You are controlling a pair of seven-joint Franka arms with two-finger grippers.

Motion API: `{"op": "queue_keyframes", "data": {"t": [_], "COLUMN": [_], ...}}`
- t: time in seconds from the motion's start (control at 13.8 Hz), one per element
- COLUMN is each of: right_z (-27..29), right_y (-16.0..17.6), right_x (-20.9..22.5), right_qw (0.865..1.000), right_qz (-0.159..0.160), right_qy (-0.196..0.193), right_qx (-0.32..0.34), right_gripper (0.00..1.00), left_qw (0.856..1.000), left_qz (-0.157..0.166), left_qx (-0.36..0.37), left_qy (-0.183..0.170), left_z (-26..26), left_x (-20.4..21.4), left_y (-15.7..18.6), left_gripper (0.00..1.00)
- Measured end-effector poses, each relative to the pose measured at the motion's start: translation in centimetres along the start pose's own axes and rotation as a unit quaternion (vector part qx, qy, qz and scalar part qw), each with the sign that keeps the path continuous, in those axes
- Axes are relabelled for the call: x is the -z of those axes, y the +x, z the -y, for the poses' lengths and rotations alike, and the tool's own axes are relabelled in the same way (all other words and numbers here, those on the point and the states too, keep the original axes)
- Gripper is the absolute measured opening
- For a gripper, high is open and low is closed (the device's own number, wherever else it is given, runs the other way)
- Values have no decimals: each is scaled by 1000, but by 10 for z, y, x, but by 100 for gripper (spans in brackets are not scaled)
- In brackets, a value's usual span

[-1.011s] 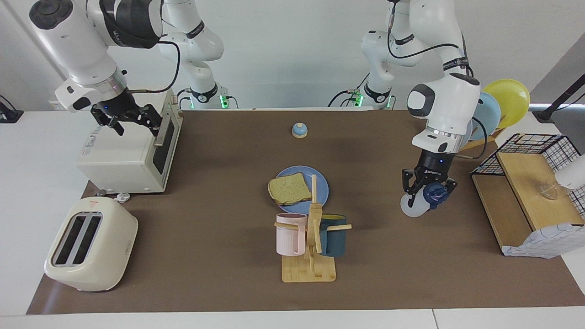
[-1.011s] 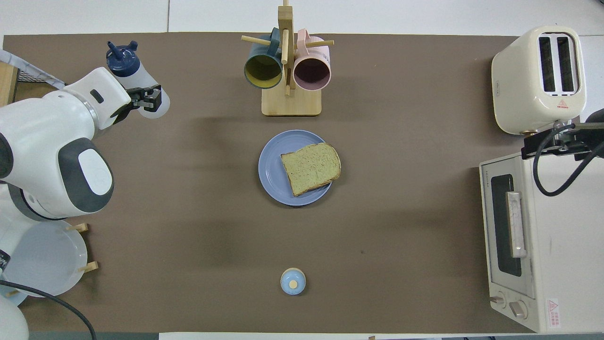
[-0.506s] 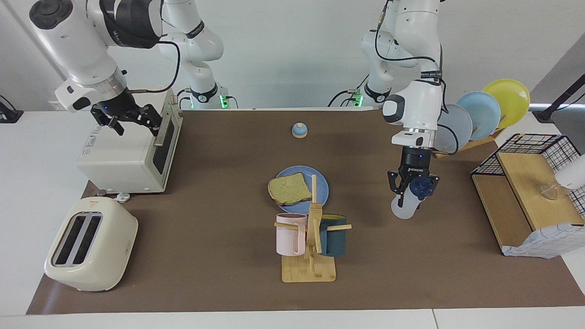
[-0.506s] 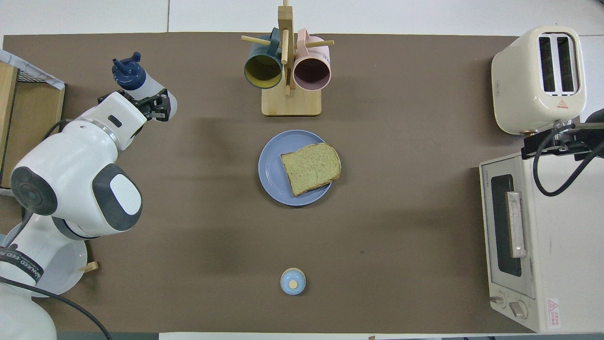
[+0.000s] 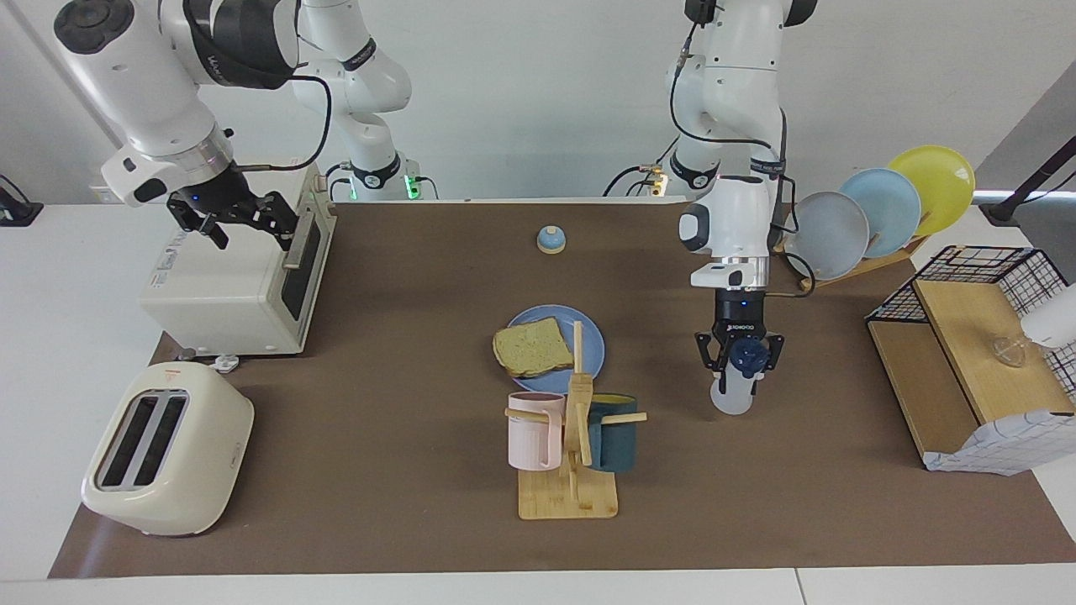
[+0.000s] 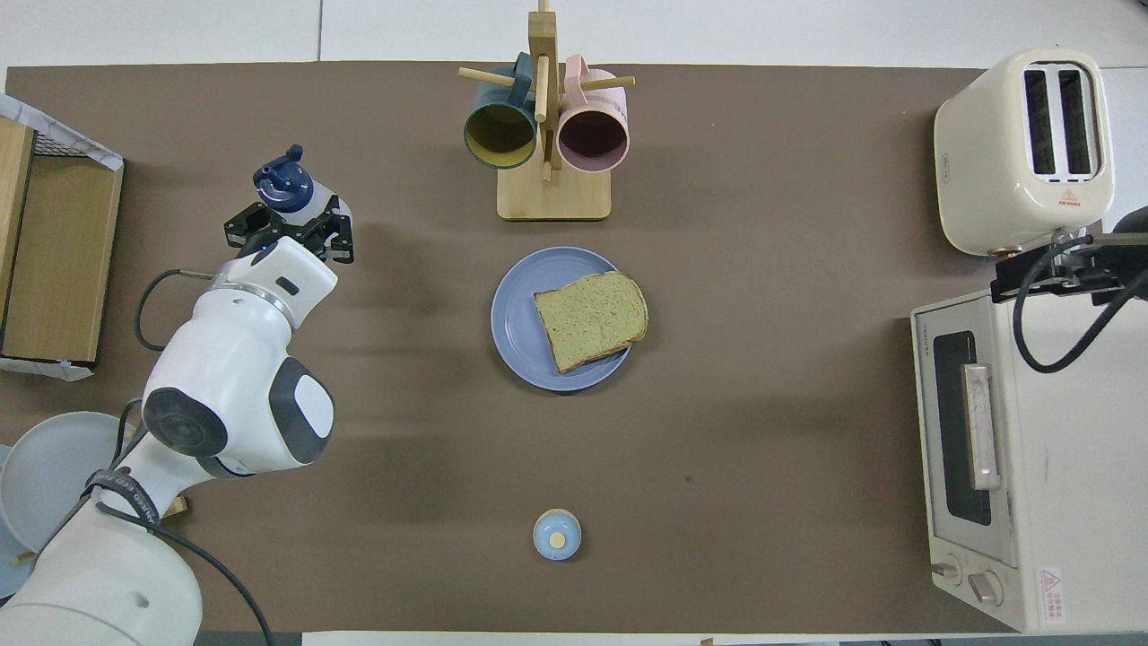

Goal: Put bread on plate and add seasoning
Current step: 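Lower the bottle upright onto the table and open the left gripper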

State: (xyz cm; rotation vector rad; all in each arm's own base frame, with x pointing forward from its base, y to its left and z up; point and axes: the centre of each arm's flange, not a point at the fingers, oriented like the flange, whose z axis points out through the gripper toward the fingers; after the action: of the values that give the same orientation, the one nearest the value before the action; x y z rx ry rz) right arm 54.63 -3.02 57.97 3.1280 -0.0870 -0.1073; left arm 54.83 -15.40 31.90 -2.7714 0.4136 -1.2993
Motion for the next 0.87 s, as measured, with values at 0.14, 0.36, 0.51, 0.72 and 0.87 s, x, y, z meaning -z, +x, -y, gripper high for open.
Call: {"op": "queue_keyframes", "data": {"t": [0.14,0.36,0.51,0.72,0.87], "right_z": [0,0,0,0,0], "right_y": [0,0,0,0,0], "right_x": [0,0,0,0,0], "right_qw": [1000,1000,1000,1000,1000], "right_qz": [0,0,0,0,0], "right_qy": [0,0,0,0,0], "right_qx": [0,0,0,0,0], "right_gripper": [100,100,100,100,100], "left_qw": [1000,1000,1000,1000,1000], "left_qz": [7,19,18,18,18], "left_qx": [-6,-14,-17,-16,-8], "left_qy": [0,1,1,1,0], "left_z": [-6,-10,-13,-13,-13], "left_x": [-6,-16,-18,-18,-18], "left_y": [-7,-19,-20,-20,-19], "left_gripper": [46,46,46,46,46]}}
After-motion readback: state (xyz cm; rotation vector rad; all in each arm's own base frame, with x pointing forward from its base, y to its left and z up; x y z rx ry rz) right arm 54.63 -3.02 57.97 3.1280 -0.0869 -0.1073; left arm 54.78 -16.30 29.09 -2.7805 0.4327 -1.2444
